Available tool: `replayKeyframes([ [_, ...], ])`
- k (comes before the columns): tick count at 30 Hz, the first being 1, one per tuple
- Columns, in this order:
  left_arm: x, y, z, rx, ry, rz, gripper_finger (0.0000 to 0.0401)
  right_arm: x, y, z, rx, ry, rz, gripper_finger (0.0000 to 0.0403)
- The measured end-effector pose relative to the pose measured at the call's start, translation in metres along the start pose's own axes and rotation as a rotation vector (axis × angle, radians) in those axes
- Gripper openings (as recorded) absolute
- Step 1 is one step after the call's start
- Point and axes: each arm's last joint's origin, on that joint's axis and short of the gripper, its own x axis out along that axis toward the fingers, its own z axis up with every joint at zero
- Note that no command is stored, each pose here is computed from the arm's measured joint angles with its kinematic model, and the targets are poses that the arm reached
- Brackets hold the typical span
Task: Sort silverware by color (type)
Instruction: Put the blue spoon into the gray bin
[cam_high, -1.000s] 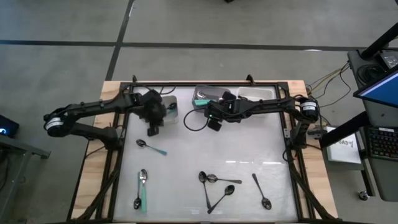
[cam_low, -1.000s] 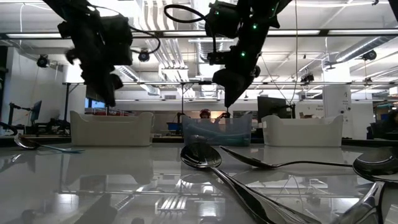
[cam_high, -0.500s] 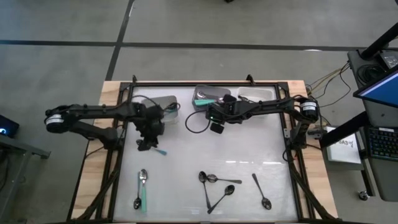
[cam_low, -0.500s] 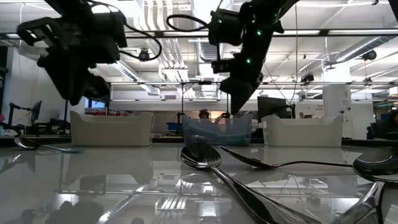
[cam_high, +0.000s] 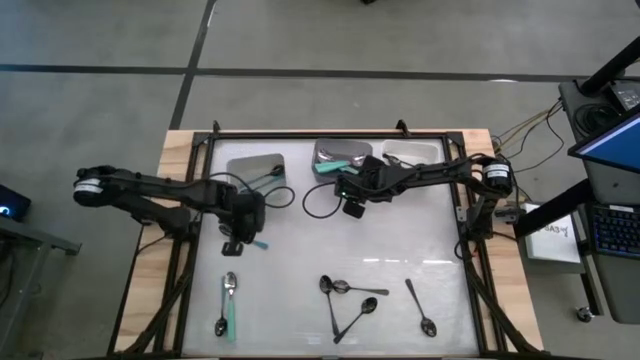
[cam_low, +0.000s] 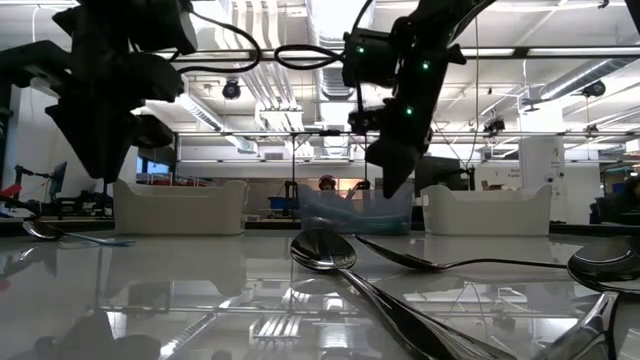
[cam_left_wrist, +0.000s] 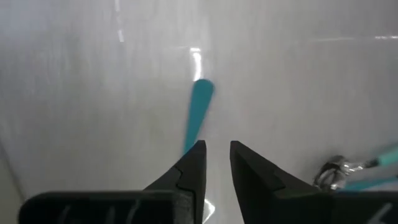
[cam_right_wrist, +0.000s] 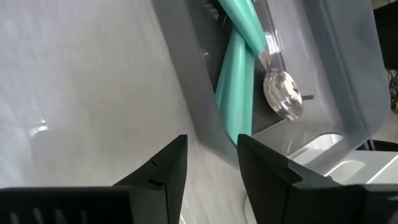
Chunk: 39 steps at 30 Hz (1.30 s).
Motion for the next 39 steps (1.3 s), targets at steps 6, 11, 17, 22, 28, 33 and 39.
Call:
replayKeyframes([
  [6, 0.001, -0.002, 0.000, -0.027, 0.001, 0.006, 0.0088, 0.001, 0.000, -0.001, -0.001, 0.003, 0.002, 0.0132],
  [11, 0.002, -0.004, 0.000, -0.015, 0.007, 0.003, 0.0118, 0.000, 0.000, 0.001, -0.010, -0.016, 0.004, 0.0132],
  [17, 0.002, -0.007, -0.001, -0.010, 0.012, 0.039, 0.0136, -0.036, -0.007, 0.030, -0.026, -0.152, 0.025, 0.0132],
  [22, 0.002, -0.005, -0.001, -0.049, 0.015, 0.144, 0.0137, -0.069, -0.009, 0.041, -0.099, -0.252, 0.041, 0.0132],
  [28, 0.008, -0.011, 0.000, -0.083, 0.049, 0.055, 0.0137, -0.095, -0.019, 0.032, -0.093, -0.270, 0.050, 0.0132],
  [33, 0.021, -0.024, -0.014, -0.158, 0.199, 0.015, 0.0137, -0.104, -0.027, 0.020, -0.047, -0.209, 0.050, 0.0132],
  [39, 0.038, -0.025, -0.028, -0.158, 0.258, 0.096, 0.0137, -0.107, -0.028, 0.020, -0.033, -0.229, 0.054, 0.0132],
])
